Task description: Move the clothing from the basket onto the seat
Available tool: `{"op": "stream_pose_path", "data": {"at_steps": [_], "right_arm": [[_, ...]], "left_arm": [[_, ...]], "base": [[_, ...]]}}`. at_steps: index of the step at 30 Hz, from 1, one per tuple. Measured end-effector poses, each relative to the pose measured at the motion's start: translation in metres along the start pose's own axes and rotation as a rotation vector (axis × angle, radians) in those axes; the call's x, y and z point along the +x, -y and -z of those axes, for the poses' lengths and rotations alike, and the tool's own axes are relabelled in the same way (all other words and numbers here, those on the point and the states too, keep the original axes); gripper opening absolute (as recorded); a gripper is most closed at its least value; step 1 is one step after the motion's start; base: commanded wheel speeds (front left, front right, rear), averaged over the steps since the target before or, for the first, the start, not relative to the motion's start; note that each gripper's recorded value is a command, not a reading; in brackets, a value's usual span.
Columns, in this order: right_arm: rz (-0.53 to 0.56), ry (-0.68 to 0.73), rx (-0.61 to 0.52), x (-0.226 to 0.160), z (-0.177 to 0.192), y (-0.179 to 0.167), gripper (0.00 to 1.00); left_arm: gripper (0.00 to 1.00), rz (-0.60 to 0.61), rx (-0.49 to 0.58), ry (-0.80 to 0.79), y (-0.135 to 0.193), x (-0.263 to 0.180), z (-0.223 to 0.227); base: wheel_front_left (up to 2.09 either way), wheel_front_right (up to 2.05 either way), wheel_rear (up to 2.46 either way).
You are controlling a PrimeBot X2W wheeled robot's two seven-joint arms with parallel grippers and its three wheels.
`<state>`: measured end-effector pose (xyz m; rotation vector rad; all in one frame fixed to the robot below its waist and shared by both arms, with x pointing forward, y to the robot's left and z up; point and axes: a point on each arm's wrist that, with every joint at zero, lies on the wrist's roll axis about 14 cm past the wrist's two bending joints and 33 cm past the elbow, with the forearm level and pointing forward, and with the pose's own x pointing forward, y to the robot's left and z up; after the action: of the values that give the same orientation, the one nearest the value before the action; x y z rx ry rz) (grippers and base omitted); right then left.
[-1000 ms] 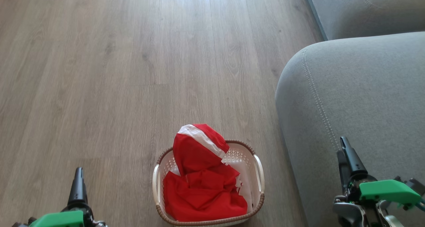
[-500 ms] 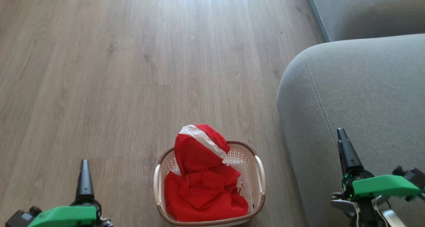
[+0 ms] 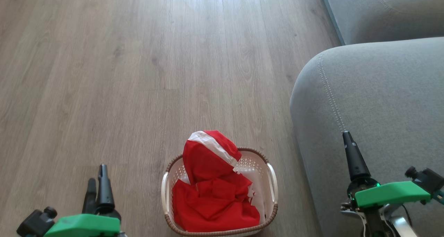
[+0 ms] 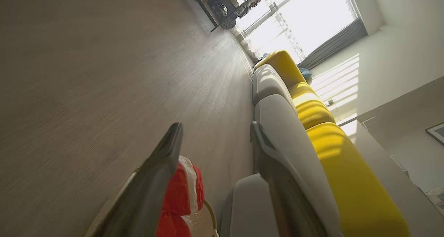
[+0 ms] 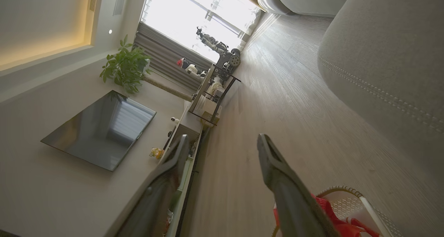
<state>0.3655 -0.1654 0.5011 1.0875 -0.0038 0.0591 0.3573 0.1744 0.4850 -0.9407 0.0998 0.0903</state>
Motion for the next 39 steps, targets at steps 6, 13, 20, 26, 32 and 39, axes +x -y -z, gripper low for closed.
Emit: {"op": "stream_pose_path", "data": {"at_steps": [6,13,20,26,32,39], "right_arm": [[-0.02,-0.004,-0.066,0.0,0.002,-0.004,1.0],[-0.049,-0.004,-0.169,0.0,0.002,-0.01,1.0],[-0.066,-0.008,-0.269,-0.003,0.006,-0.013,1.0],[-0.074,-0.01,-0.35,-0.005,0.006,-0.012,1.0],[-0.082,-0.009,-0.415,-0.005,0.009,-0.014,1.0],[-0.091,-0.005,-0.508,-0.004,0.008,-0.014,1.0]], "left_arm": [[1.0,-0.002,0.072,0.009,0.0,-0.002,0.0],[1.0,-0.009,0.179,0.007,-0.005,-0.009,0.006],[1.0,-0.006,0.286,0.019,-0.005,-0.012,0.006],[1.0,0.001,0.364,0.035,-0.004,-0.013,0.005],[1.0,0.007,0.439,0.055,-0.003,-0.014,0.002],[1.0,0.0,0.523,0.065,-0.007,-0.019,0.003]], "base": [[0.0,0.0,0.0],[0.0,0.0,0.0],[0.0,0.0,0.0],[0.0,0.0,0.0],[0.0,0.0,0.0],[0.0,0.0,0.0]]}}
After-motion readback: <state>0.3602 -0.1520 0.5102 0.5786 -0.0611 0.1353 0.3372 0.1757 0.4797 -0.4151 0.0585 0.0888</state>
